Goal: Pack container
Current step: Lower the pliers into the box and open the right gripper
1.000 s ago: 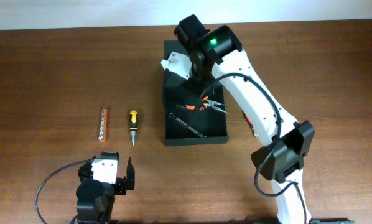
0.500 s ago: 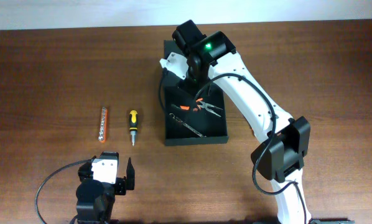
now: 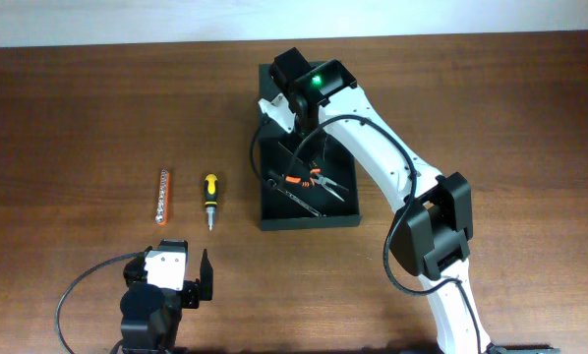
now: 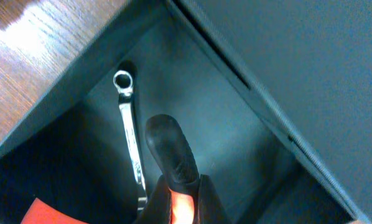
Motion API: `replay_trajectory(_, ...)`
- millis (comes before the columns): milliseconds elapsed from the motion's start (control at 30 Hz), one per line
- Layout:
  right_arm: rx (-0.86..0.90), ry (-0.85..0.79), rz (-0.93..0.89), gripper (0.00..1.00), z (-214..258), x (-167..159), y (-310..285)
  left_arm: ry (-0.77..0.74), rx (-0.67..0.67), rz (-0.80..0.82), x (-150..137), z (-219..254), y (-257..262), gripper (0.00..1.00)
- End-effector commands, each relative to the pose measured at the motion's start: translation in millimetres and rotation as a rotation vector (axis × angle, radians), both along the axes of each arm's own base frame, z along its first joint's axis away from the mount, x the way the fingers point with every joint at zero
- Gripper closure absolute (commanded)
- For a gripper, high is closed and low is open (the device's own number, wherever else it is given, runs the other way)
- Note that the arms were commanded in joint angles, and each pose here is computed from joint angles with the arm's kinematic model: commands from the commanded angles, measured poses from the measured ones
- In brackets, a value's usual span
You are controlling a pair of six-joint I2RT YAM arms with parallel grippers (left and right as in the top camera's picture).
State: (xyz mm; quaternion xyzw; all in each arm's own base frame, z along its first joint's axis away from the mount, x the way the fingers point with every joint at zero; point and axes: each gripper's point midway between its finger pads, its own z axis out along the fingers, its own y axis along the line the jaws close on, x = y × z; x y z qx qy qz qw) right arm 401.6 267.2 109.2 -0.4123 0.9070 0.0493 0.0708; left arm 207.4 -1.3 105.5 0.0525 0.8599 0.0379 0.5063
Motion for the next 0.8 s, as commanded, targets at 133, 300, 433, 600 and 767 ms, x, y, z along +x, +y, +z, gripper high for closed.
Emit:
replay_trajectory(133,-0.006,0.008,-0.017,0.96,-15,2,1,-0.022,-0.003,0.011,1,9,1,0.01)
replay_trajectory(300,-0.026,0.037,-0.016,0.96,-29,-3,-2,-0.022,-0.003,0.011,1,9,1,0.01)
replay_trajectory(433,-0.026,0.037,-0.017,0.96,-34,-1,-1,-0.022,-0.003,0.01,1,9,1,0.01)
replay_trajectory(600,-0.035,0.052,-0.019,0.96,-43,-1,-2,-0.022,-0.003,0.01,1,9,1,0.01)
replay_trajectory(767,-0.038,0.058,-0.022,0.96,-50,1,-3,-0.022,-0.003,0.01,1,9,1,0.01)
